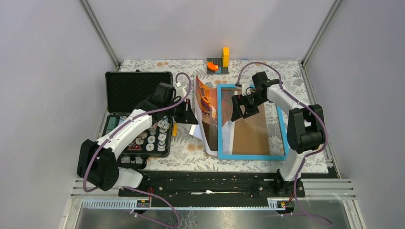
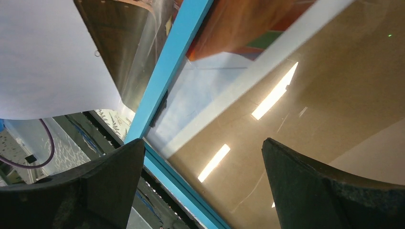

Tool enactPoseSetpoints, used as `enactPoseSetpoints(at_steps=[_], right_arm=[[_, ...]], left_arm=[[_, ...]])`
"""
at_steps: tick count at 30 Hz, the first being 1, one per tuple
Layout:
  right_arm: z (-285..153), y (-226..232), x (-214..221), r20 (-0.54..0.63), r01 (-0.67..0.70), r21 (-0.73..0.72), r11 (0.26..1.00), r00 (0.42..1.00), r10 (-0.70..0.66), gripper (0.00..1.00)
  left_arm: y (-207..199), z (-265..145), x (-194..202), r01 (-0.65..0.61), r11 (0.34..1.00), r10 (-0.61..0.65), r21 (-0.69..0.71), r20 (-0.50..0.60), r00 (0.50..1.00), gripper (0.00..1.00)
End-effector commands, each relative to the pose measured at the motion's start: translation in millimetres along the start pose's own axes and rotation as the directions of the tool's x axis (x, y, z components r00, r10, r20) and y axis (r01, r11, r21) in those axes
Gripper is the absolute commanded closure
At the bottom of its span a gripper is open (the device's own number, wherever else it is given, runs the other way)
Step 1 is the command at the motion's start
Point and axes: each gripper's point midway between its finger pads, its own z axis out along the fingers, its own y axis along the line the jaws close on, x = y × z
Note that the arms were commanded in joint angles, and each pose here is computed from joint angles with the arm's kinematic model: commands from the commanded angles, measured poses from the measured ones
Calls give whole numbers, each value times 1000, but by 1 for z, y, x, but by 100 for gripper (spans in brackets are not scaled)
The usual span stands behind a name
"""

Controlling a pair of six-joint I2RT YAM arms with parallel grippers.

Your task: Take the photo out of the frame

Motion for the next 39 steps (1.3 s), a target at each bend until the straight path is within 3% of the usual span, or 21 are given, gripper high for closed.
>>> enactPoseSetpoints(at_steps=[1,10,17,23,32,39], right_arm=[[-35,23,-24,95,88,-10,996,992,-87,0],[-48,33,-29,119,112,-9,994,987,-110,0],[-63,41,-31,133,119,-12,993,984,-117,0],[-92,36,-42,211,48,-71,996,977,-32,0],[-150,-9,-41,342,-82,-73,994,934,102,0],[-190,-36,-29,412,-157,-82,984,894,177,0]], left_arm=[[-31,-37,-37,-106,994,106,1,115,988,100],[-69,-102,-96,-254,954,292,-161,295,910,100],[-107,-131,-131,-324,933,359,-154,381,852,100],[-142,-130,-176,-393,917,377,-71,481,791,100],[-188,-100,-267,-472,873,292,127,638,712,100],[-234,-68,-297,-514,807,209,292,672,710,100]])
